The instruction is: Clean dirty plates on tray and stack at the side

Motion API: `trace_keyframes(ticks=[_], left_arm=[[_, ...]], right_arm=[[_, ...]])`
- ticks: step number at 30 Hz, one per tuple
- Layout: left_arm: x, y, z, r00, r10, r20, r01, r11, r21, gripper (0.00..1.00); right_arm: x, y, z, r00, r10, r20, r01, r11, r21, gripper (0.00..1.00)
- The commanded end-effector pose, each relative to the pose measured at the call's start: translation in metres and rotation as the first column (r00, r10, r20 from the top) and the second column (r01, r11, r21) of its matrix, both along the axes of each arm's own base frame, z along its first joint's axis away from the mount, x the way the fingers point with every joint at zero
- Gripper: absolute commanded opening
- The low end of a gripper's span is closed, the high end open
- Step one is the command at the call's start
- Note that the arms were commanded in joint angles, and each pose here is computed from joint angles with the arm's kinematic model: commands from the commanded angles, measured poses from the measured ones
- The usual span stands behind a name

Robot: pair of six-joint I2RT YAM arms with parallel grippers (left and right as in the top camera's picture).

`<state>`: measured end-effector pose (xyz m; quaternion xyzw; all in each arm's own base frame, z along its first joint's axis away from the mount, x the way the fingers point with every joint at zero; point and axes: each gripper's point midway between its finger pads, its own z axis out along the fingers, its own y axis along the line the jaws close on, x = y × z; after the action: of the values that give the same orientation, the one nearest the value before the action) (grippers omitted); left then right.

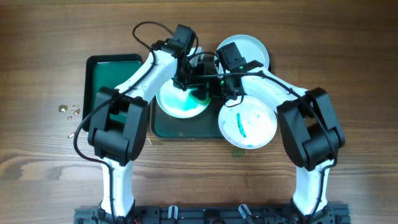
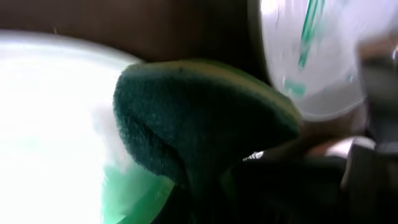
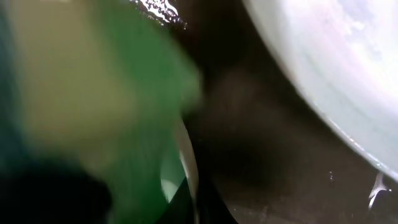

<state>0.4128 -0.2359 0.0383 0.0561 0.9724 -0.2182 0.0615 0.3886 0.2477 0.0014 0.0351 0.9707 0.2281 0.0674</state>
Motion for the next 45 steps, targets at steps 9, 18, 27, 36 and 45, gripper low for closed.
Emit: trace_keyframes(ticks=[9, 18, 27, 36, 45], left_arm=[[0.044, 0.12, 0.009, 0.896, 0.294, 0.333, -0.432, 0.746, 0.506, 0.04], [0.034, 0.162, 0.067, 0.866, 0.489, 0.107, -0.487, 0.773, 0.407, 0.04], [0.023, 0.192, 0.124, 0.853, 0.514, 0.086, -0.5, 0.761, 0.413, 0.04], [0.028, 0.192, 0.124, 0.852, 0.515, 0.1, -0.508, 0.762, 0.402, 0.04], [0.028, 0.192, 0.124, 0.852, 0.515, 0.099, -0.508, 0.762, 0.403, 0.04]], right_arm=[[-0.003, -0.003, -0.015, 1.0, -0.004, -0.03, 0.003, 1.0, -0.025, 0.04], [-0.006, -0.003, -0.013, 0.999, 0.034, -0.027, -0.035, 0.999, -0.023, 0.04], [0.011, -0.018, 0.051, 0.976, 0.086, 0.2, -0.05, 0.983, -0.177, 0.04], [0.015, -0.066, 0.153, 0.829, 0.161, 0.536, 0.231, 0.774, -0.59, 0.04], [-0.009, -0.061, 0.225, 0.661, 0.388, 0.642, 0.447, 0.484, -0.753, 0.04]])
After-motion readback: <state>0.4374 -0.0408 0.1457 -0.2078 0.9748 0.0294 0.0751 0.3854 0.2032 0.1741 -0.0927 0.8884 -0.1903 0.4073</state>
